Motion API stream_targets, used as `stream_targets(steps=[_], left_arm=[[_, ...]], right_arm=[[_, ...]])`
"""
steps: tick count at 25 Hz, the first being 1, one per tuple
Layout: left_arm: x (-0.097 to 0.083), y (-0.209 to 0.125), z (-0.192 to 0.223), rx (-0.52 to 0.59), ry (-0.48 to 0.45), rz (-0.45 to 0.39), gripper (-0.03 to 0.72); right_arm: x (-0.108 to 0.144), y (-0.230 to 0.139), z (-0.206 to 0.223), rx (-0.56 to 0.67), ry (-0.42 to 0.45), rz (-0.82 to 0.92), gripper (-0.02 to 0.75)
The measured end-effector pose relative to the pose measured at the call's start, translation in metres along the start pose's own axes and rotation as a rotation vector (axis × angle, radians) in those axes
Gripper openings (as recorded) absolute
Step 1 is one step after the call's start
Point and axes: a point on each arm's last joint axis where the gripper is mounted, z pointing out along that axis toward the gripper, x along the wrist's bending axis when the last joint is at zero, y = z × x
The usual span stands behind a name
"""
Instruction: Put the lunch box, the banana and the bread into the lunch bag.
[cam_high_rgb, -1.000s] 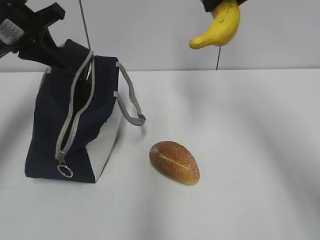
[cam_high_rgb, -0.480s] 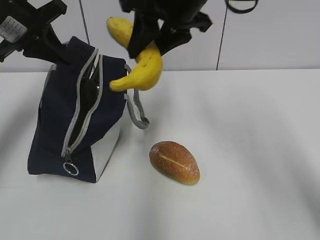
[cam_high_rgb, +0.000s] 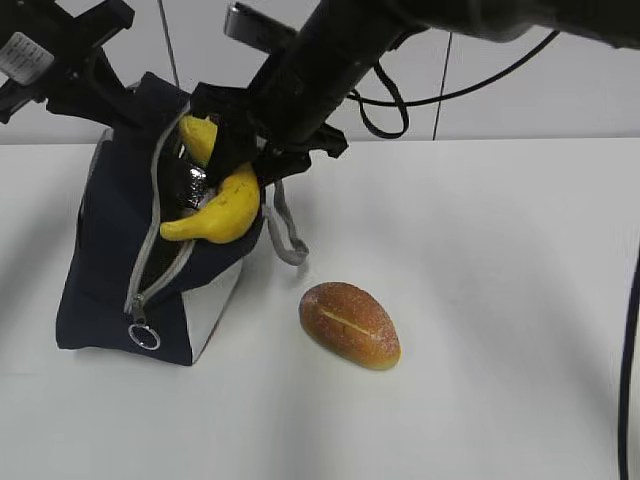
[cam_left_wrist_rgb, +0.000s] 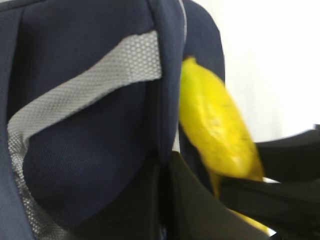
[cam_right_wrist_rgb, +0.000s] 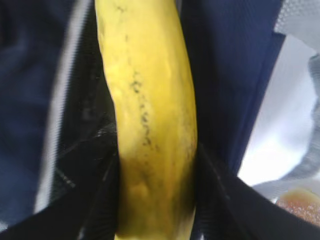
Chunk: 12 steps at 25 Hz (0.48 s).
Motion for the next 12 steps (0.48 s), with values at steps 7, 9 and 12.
stream_targets(steps=[7,9,12], left_arm=[[0.000,0.000,0.000,0.003,-0.003,0.002,-0.002],[0.000,0.000,0.000,0.004,-0.003,0.002,-0.002],[0.000,0.000,0.000,0.005,-0.003,0.002,-0.002]], right_arm=[[-0.013,-0.001,0.026,0.019,-0.018,0.013,0.314],[-0.010,0.002,0.028,-0.021,-0.020,0.007,0.314],[-0.005,0.006,0.031,-0.080,-0.021,-0.032,0.314]])
